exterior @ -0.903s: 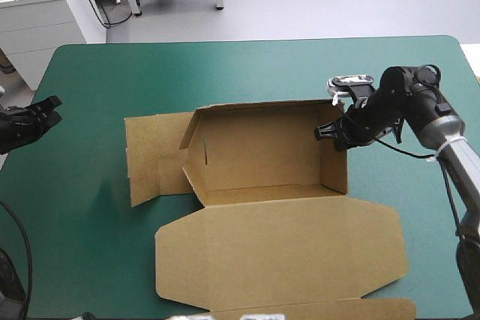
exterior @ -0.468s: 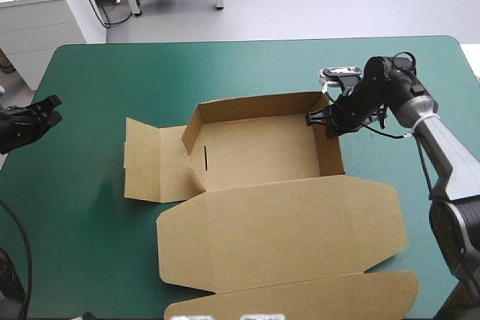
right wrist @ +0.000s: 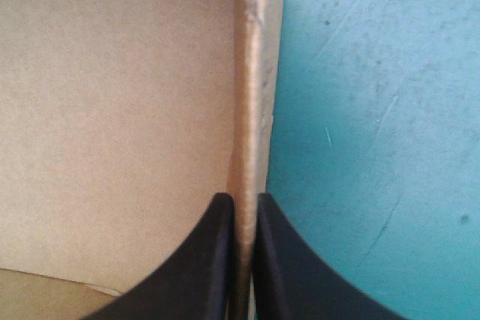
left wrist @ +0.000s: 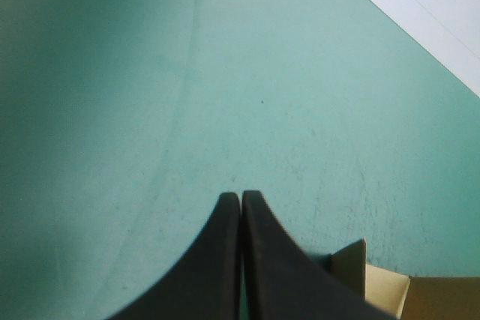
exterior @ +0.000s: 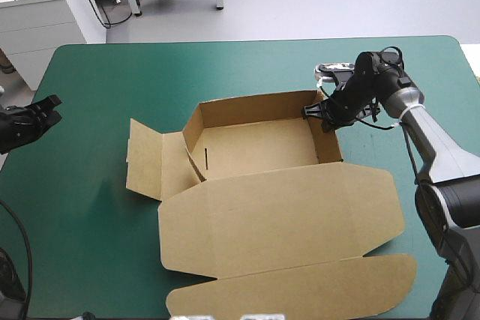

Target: Fold the box

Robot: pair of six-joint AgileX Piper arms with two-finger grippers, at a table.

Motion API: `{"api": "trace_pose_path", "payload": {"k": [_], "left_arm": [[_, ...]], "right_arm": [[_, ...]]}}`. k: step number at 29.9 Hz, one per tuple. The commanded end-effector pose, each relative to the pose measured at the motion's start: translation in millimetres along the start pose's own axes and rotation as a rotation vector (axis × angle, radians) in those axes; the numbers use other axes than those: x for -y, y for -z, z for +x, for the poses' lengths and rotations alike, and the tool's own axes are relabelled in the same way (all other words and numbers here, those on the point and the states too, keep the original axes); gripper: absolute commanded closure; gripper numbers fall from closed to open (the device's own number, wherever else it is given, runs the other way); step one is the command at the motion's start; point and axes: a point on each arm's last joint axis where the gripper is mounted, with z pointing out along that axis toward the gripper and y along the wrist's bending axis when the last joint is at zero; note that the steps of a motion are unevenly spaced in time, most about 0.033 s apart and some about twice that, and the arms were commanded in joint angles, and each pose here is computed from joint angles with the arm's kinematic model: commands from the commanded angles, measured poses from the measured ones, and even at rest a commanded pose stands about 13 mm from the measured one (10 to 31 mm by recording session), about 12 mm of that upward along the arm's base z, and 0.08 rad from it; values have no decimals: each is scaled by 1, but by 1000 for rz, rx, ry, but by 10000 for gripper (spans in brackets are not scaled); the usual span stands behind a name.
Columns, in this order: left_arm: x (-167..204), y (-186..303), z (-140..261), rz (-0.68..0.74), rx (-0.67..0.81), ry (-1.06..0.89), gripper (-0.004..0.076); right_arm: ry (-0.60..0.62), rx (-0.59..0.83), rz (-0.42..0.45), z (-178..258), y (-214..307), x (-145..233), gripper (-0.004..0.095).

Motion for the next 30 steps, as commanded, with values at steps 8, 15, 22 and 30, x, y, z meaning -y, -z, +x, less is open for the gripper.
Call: {"api": "trace_pose_path", "payload": {"k": [8, 15, 22, 30], "left_arm": [[12, 16, -11, 30, 93, 13, 733], [12, 16, -13, 28, 107, 20, 733], [12, 16, -12, 29, 101, 19, 733], [11, 16, -15, 15, 129, 22, 733]], "right_arm": [[11, 112, 22, -7, 32, -2, 255], [19, 152, 14, -16, 73, -10, 92], [22, 277, 23, -1, 126, -19, 92], [29, 303, 74, 40, 158, -19, 92]]}}
